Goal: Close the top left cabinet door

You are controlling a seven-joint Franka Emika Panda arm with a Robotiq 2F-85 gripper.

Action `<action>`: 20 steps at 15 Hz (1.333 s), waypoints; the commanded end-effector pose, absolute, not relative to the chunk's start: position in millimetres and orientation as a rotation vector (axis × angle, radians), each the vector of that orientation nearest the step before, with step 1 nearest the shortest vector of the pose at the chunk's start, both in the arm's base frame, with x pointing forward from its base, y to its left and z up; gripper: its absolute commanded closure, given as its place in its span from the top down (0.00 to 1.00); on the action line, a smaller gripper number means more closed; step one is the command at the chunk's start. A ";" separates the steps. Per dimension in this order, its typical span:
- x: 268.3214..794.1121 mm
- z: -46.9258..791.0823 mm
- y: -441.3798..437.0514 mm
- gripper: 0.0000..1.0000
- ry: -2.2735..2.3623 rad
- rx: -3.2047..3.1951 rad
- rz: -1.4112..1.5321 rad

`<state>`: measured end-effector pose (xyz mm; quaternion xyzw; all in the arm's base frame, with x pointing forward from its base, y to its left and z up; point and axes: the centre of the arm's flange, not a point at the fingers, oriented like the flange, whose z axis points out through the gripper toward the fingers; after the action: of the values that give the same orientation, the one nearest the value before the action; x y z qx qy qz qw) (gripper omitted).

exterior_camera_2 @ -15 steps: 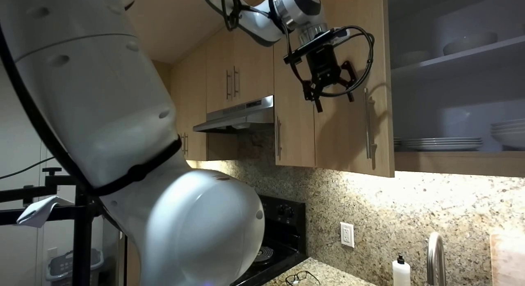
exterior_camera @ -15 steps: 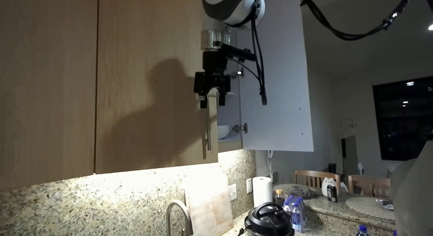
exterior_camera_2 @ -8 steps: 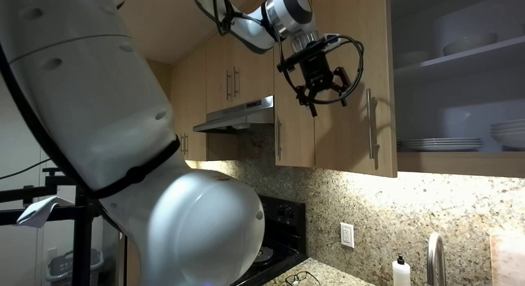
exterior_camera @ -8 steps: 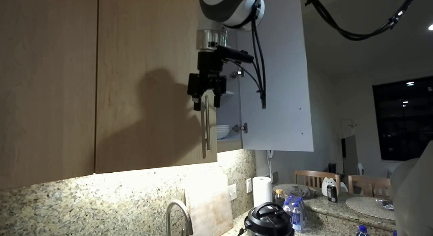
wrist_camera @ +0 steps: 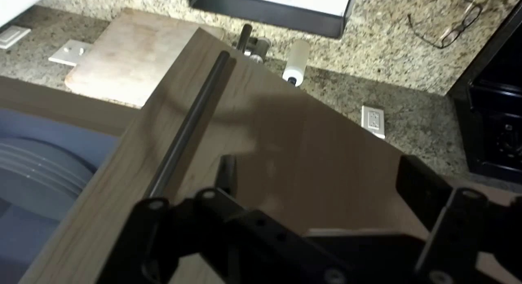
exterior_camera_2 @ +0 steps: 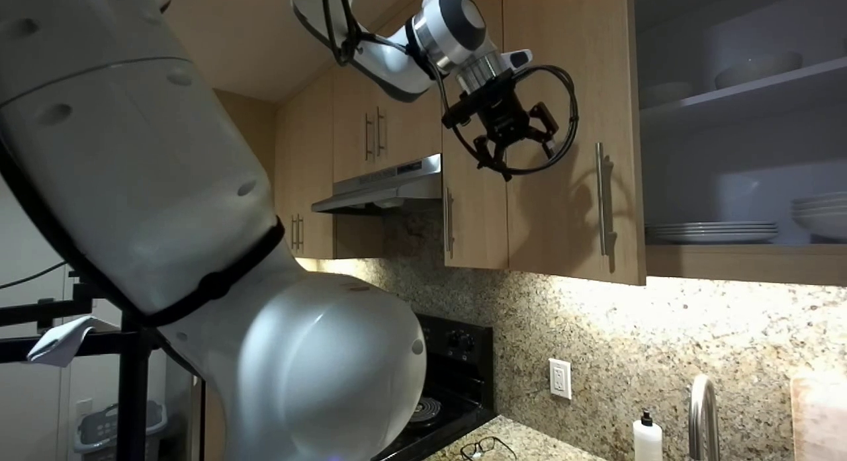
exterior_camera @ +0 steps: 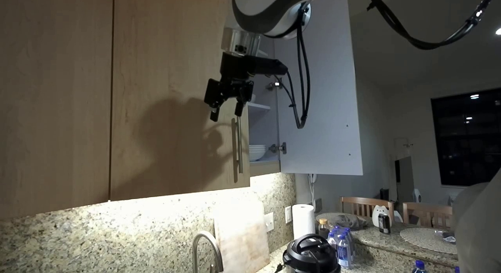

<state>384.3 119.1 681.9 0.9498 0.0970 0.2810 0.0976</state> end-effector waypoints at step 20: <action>396.6 672.8 107.1 1.00 -0.082 2.230 1.662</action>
<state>390.4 107.1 675.0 0.8061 -0.0160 0.5662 0.1713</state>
